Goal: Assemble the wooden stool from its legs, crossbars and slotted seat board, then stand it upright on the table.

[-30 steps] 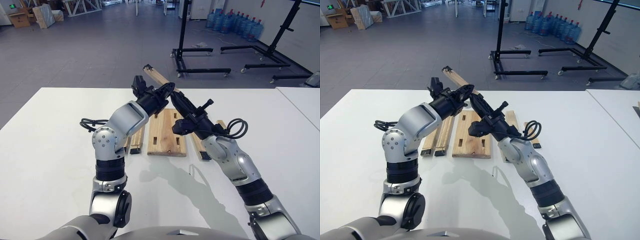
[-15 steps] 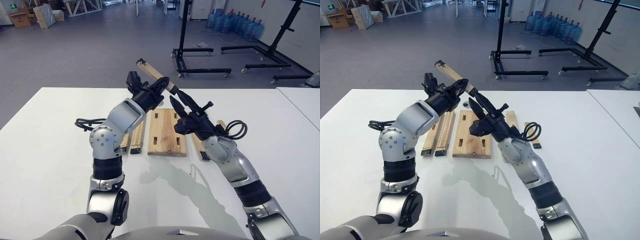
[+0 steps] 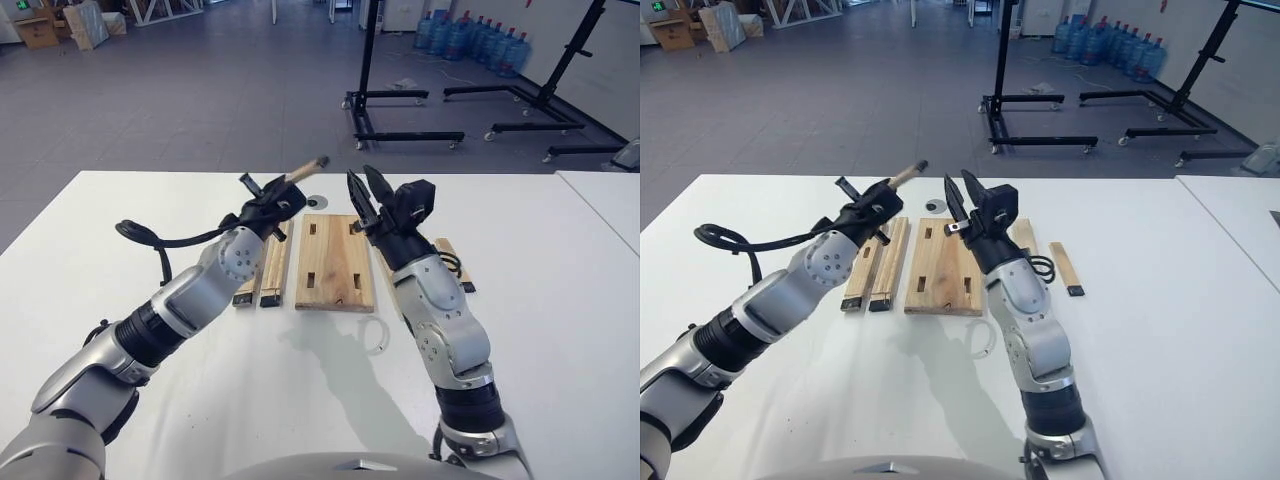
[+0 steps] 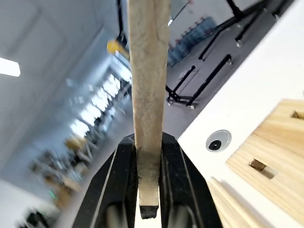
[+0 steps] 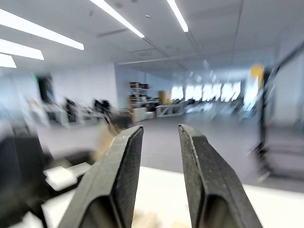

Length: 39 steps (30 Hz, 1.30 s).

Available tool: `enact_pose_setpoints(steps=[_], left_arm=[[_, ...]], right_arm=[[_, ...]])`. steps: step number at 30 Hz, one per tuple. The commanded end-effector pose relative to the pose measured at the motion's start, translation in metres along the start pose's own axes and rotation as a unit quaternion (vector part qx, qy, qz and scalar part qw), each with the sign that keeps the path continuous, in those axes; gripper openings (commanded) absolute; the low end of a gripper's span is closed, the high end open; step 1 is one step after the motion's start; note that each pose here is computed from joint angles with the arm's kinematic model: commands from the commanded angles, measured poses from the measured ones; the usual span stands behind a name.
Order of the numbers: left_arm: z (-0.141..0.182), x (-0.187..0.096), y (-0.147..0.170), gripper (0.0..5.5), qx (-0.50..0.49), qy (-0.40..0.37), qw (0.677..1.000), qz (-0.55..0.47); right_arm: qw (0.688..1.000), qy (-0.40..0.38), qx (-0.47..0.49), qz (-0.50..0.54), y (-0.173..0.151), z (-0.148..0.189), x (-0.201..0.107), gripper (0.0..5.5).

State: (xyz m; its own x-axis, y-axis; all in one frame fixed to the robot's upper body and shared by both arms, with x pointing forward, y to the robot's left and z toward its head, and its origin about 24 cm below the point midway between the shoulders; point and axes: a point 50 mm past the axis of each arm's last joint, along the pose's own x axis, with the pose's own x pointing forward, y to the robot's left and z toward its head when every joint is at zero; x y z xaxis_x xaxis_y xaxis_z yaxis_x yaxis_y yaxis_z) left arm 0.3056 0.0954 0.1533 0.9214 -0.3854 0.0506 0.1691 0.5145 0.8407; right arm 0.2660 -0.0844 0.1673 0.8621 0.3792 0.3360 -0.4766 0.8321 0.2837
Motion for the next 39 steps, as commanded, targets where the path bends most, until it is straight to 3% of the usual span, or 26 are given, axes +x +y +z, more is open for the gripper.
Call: enact_pose_setpoints(steps=[1, 5, 9, 14, 19, 33, 39], left_arm=[[0.012, 0.001, 0.019, 0.38, 0.100, -0.053, 0.993, 0.030], [0.023, 0.001, 0.024, 0.38, 0.104, -0.075, 0.990, 0.056], [0.019, 0.002, 0.024, 0.38, 0.100, -0.061, 0.991, 0.060], [0.005, 0.003, 0.034, 0.38, 0.080, -0.009, 0.994, 0.079], [0.023, 0.003, 0.027, 0.38, 0.062, -0.037, 0.995, 0.062], [0.032, -0.003, 0.019, 0.38, 0.058, -0.056, 0.996, 0.045], [0.038, -0.006, 0.019, 0.38, 0.066, -0.078, 0.993, 0.051]], right_arm=[[0.975, 0.039, 0.220, -0.015, 0.006, 0.012, 0.009, 1.37], [0.936, 0.053, 0.348, -0.010, 0.015, 0.025, 0.011, 1.37], [0.912, 0.062, 0.406, 0.007, 0.021, 0.034, 0.007, 1.37], [0.919, 0.079, 0.385, 0.028, 0.019, 0.035, -0.005, 1.37], [0.918, 0.098, 0.380, 0.059, 0.035, 0.028, 0.002, 1.37], [0.926, 0.062, 0.371, 0.021, 0.029, 0.029, 0.015, 1.37], [0.934, 0.041, 0.350, -0.056, 0.011, 0.026, 0.021, 1.37]])
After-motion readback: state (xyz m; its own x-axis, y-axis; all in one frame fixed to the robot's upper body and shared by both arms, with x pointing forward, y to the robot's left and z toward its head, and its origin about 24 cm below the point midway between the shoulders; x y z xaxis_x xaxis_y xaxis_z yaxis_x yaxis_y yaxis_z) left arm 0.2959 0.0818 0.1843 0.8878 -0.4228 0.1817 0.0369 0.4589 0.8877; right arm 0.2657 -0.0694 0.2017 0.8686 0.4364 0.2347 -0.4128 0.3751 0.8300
